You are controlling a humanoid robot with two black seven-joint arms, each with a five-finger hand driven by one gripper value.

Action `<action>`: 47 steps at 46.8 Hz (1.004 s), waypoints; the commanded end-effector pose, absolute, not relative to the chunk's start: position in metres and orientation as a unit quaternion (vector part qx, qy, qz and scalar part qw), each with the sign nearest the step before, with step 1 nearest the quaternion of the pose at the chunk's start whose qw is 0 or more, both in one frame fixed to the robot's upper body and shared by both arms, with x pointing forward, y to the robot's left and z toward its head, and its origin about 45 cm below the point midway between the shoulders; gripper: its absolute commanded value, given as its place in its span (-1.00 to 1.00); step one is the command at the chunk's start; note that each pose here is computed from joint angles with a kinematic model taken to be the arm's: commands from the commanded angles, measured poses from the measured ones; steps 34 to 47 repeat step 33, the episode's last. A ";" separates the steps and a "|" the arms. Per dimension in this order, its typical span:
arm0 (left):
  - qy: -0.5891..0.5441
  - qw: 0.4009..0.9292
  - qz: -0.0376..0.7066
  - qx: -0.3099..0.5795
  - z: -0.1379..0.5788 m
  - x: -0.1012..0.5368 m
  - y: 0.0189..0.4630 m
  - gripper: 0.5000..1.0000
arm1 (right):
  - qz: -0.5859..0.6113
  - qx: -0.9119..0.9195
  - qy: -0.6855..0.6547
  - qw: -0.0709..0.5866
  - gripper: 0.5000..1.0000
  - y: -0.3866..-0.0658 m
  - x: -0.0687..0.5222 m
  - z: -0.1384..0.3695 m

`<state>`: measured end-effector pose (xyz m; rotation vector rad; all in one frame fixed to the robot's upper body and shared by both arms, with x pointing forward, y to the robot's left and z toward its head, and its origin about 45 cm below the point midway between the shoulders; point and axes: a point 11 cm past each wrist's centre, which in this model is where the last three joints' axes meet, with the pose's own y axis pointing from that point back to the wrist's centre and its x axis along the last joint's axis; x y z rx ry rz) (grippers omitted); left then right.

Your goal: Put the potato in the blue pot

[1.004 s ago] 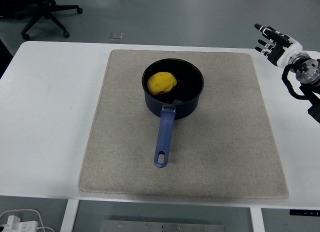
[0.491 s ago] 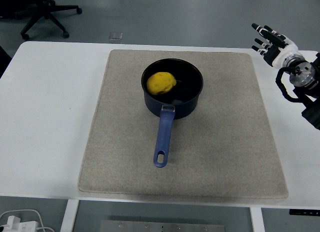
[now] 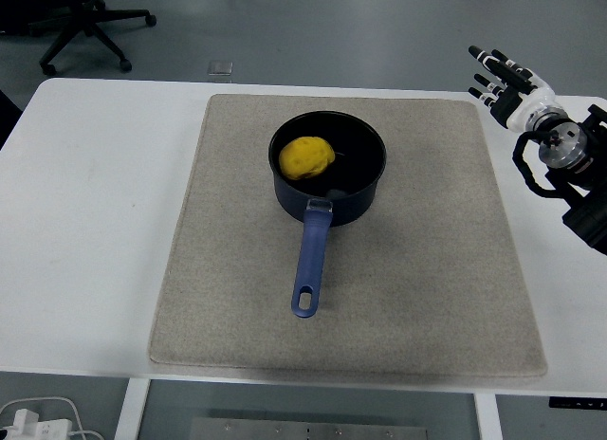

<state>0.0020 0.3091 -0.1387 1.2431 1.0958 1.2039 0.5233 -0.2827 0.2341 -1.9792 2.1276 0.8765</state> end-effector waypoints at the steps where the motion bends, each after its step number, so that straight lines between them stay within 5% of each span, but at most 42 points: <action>1: 0.457 0.519 0.503 0.518 -0.139 0.002 0.309 0.99 | 0.288 -0.652 0.699 0.054 0.70 -0.283 0.523 0.234; 47: 0.458 0.518 0.504 0.517 -0.139 0.002 0.309 0.99 | 0.255 -0.661 0.704 0.041 0.70 -0.285 0.521 0.231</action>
